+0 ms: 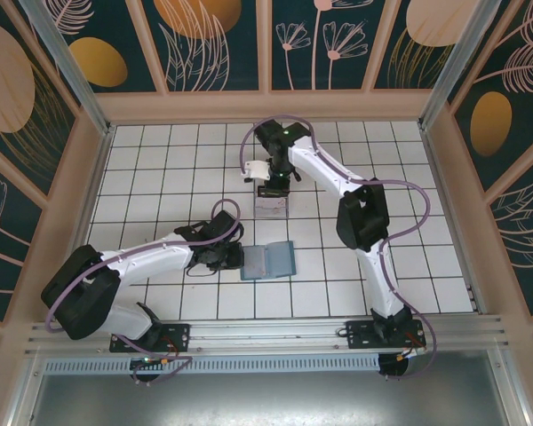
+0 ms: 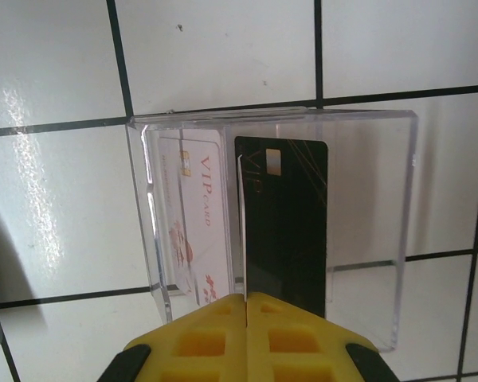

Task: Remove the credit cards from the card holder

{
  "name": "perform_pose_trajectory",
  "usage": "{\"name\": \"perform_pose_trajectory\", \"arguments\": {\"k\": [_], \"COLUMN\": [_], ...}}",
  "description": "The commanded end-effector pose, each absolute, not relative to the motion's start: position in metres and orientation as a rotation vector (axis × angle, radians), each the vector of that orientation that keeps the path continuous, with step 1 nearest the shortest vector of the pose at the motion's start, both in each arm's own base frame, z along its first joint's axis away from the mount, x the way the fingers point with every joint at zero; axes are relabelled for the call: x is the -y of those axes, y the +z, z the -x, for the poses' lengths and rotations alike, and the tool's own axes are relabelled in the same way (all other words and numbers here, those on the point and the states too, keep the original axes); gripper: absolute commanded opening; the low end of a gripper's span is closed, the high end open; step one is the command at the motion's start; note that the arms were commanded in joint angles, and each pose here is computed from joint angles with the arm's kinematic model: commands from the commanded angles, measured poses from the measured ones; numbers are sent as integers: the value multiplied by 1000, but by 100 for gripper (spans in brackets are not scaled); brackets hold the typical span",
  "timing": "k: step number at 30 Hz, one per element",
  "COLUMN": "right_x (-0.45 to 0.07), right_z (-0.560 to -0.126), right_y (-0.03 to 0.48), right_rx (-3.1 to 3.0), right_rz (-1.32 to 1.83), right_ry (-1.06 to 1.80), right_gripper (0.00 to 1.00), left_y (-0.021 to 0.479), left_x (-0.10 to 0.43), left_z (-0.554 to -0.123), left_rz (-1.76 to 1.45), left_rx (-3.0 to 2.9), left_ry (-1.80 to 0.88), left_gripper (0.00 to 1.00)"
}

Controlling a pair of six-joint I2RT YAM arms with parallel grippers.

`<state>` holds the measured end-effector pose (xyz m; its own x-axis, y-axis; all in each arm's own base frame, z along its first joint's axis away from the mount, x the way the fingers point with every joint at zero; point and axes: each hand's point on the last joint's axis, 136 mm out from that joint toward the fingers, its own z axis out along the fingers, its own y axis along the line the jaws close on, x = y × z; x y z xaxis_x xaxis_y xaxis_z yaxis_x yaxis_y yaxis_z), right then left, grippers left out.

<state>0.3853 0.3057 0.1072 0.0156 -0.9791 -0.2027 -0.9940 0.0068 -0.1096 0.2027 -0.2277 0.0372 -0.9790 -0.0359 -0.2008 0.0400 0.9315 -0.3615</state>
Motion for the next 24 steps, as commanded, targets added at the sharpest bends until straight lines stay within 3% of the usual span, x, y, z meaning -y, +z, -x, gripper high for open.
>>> {"name": "perform_pose_trajectory", "arguments": {"k": [1, 7, 16, 24], "right_x": [-311, -313, -314, -310], "right_z": [-379, -380, -390, -402], "right_y": [106, 98, 95, 92], "right_rx": [-2040, -2050, -2046, -2041], "right_rz": [2110, 2113, 2080, 2049], "right_ry": [141, 138, 75, -21], "right_gripper": [0, 0, 24, 32], "left_y": [37, 37, 35, 35], "left_x": [221, 220, 218, 218], "left_z": [-203, -203, -199, -199], "left_rz": [35, 38, 40, 32], "left_rx": [-2880, -2880, -2889, -2891], "left_ry": [-527, -524, -520, -519], "left_gripper": [17, 17, 17, 17]}}
